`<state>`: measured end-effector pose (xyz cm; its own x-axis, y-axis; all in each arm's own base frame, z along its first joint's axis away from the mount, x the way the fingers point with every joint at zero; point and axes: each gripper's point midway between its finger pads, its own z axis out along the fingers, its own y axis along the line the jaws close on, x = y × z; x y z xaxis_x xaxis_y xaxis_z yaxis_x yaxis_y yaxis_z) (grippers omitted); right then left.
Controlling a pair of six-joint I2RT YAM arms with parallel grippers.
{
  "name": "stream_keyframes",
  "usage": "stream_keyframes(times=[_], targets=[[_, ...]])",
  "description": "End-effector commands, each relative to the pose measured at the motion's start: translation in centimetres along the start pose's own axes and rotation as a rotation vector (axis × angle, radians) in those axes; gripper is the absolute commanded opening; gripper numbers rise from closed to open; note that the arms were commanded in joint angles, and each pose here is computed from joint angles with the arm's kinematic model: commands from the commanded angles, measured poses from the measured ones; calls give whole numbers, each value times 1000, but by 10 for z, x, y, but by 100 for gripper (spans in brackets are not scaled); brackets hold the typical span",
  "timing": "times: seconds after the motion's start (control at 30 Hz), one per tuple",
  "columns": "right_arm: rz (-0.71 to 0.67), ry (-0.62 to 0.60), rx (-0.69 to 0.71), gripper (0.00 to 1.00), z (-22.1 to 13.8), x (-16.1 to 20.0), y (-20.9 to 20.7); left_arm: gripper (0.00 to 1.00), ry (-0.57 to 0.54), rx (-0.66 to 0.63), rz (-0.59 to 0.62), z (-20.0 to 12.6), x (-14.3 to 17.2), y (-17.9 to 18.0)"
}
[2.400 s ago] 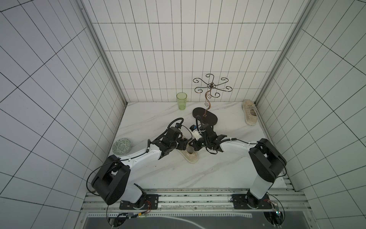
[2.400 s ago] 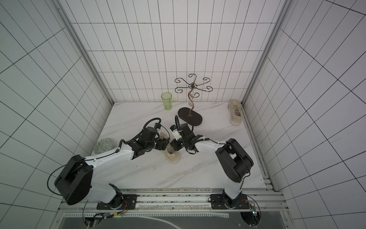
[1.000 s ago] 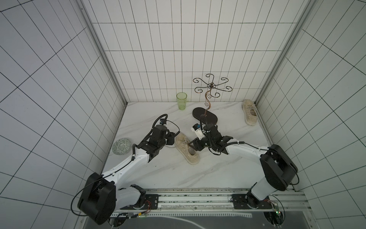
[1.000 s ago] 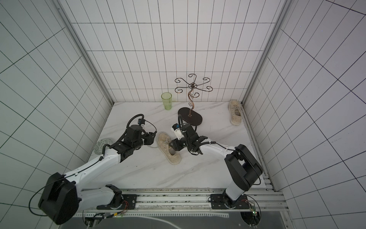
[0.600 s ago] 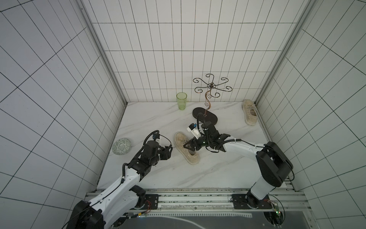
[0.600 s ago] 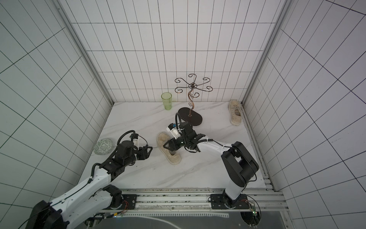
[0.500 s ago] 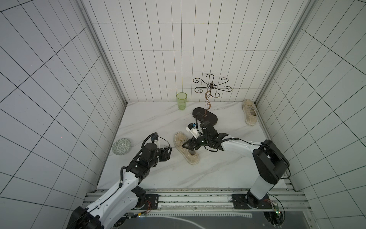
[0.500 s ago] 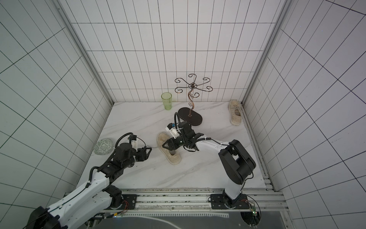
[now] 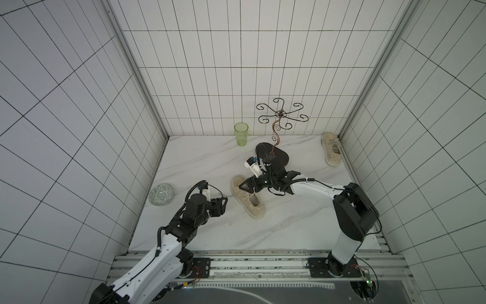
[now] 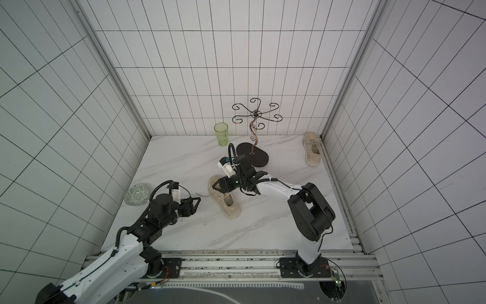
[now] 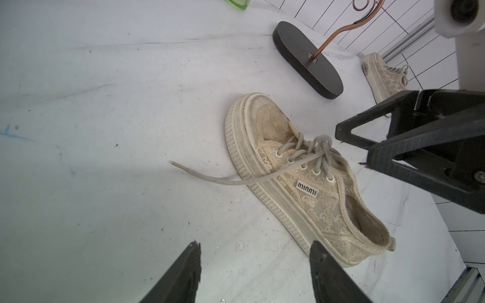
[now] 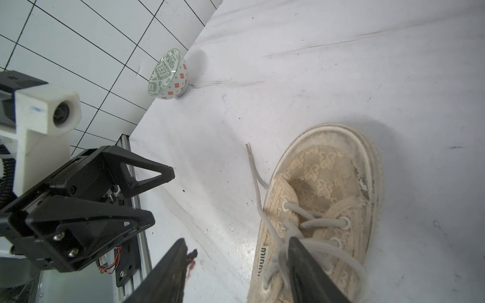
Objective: Remove the insole from the shoe
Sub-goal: Untie the shoelace on the shoe.
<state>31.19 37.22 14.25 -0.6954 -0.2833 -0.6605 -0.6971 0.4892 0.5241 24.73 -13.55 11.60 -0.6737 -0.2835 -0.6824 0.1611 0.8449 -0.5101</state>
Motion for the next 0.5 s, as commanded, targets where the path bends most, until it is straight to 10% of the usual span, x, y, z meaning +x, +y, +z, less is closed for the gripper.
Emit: stream_keyframes(times=[0.0,0.47], targets=[[-11,-3,50,61,-2,-18,-7,65,-15,14,-9,1,-3,-2],[-9,69,-20,59,17,-4,-7,66,-11,10,-5,0,-1,-1]])
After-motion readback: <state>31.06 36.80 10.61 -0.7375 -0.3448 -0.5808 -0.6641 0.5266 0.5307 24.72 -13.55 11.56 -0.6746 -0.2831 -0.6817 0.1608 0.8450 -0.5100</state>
